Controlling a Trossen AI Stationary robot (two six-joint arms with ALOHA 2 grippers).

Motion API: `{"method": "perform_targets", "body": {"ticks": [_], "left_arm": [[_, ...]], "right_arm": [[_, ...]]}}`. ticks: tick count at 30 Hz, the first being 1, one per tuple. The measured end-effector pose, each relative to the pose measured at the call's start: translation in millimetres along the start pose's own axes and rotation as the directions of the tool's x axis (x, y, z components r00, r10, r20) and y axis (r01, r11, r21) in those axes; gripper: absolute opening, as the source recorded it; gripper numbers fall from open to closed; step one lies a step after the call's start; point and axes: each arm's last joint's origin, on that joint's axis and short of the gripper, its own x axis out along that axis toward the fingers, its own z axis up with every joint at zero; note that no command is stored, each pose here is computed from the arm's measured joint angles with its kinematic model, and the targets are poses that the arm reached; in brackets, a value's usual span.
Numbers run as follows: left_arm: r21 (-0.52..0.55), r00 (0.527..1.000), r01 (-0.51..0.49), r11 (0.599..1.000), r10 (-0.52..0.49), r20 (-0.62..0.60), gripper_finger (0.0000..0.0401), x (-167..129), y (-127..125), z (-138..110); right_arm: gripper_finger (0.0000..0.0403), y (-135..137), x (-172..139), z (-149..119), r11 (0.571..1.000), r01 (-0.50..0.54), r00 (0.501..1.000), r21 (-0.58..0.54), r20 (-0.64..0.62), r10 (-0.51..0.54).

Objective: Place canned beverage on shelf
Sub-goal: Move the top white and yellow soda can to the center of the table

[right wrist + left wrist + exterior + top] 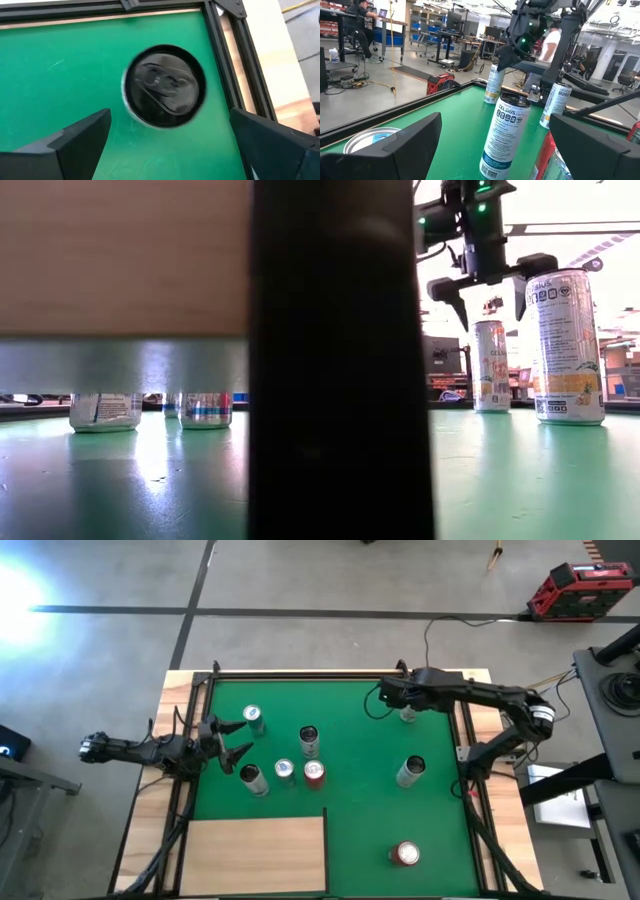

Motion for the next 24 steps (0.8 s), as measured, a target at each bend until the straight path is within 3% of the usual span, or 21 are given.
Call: {"method": "perform_targets", "body": {"ticks": [6,15,24], "left_arm": [[0.0,1.0,0.001,1.0,-0.001,0.0,0.0355,0.0,0.0,0.0],[0.0,1.0,0.0,1.0,0.0,0.0,0.0355,0.0,0.0,0.0],[0.0,1.0,0.0,1.0,0.0,0.0,0.0355,0.0,0.0,0.0]], "right_arm": [[0.04,5.8,9.6,9.3,0.999,-0.053,0.999,-0.01,-0.012,0.053],[0.04,-2.0,37.0,16.9,0.999,-0.038,0.992,0.008,-0.117,0.039],[0.0393,2.3,55.4,19.0,0.994,-0.103,0.991,0.023,-0.085,0.105]]}}
